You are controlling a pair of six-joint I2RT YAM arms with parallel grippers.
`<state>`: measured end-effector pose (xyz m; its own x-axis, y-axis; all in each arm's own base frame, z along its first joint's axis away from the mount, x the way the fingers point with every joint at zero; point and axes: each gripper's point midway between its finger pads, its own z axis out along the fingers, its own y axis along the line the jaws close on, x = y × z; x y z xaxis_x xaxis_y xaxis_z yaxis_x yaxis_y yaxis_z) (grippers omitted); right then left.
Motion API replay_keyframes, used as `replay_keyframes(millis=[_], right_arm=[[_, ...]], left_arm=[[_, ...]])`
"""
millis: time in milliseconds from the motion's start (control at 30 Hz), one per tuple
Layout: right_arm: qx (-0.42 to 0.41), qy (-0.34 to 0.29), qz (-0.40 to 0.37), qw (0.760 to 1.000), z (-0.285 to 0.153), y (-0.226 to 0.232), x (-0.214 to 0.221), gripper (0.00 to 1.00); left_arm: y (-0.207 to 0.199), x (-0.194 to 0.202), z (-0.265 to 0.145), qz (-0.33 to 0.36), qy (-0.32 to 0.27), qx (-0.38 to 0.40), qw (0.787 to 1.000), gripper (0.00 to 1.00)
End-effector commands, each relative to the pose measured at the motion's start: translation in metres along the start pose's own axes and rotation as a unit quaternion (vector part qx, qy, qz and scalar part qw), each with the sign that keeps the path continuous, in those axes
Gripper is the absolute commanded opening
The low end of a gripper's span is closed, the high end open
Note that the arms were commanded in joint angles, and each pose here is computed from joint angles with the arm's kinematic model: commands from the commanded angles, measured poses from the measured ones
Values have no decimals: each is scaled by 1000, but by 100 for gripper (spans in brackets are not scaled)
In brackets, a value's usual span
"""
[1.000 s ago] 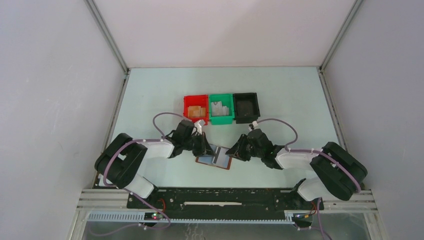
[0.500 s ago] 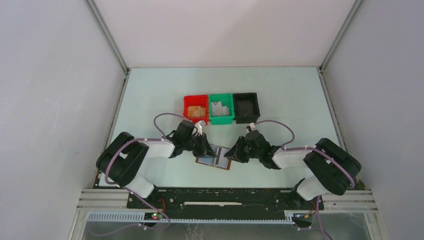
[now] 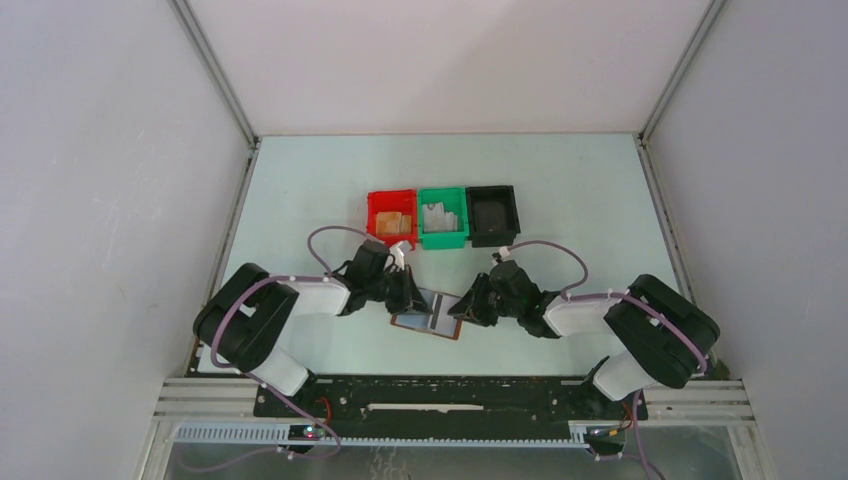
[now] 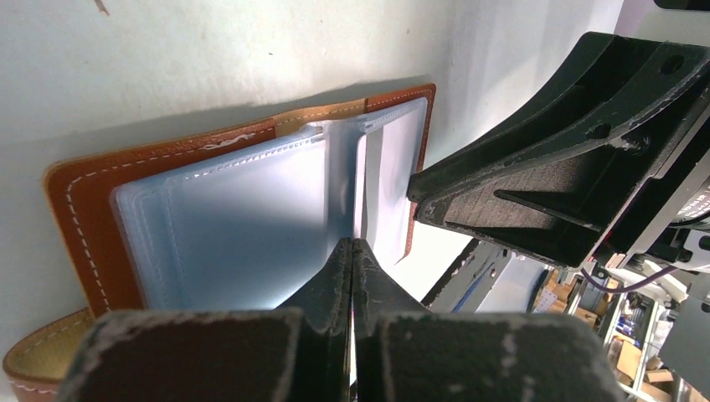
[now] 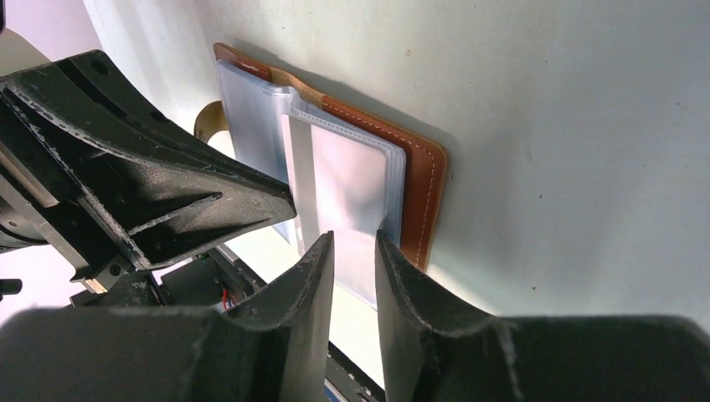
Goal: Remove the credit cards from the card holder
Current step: Remove the credit card from the card holder.
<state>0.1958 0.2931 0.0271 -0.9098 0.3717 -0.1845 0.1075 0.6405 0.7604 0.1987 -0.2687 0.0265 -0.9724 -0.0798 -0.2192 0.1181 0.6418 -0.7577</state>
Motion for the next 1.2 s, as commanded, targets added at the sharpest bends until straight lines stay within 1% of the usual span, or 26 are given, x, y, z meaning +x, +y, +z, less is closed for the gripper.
replay_keyframes(millis=[0, 600, 1167], right_arm=[[23, -4, 9, 1000, 8, -7, -1, 33], [77, 3, 18, 997, 13, -37, 6, 30], [87, 5, 22, 996, 12, -47, 7, 30]], left_arm=[[-9, -7, 0, 16, -9, 18, 1000, 0], [-2, -14, -8, 21, -36, -13, 999, 0], [-1, -22, -18, 19, -52, -10, 998, 0]])
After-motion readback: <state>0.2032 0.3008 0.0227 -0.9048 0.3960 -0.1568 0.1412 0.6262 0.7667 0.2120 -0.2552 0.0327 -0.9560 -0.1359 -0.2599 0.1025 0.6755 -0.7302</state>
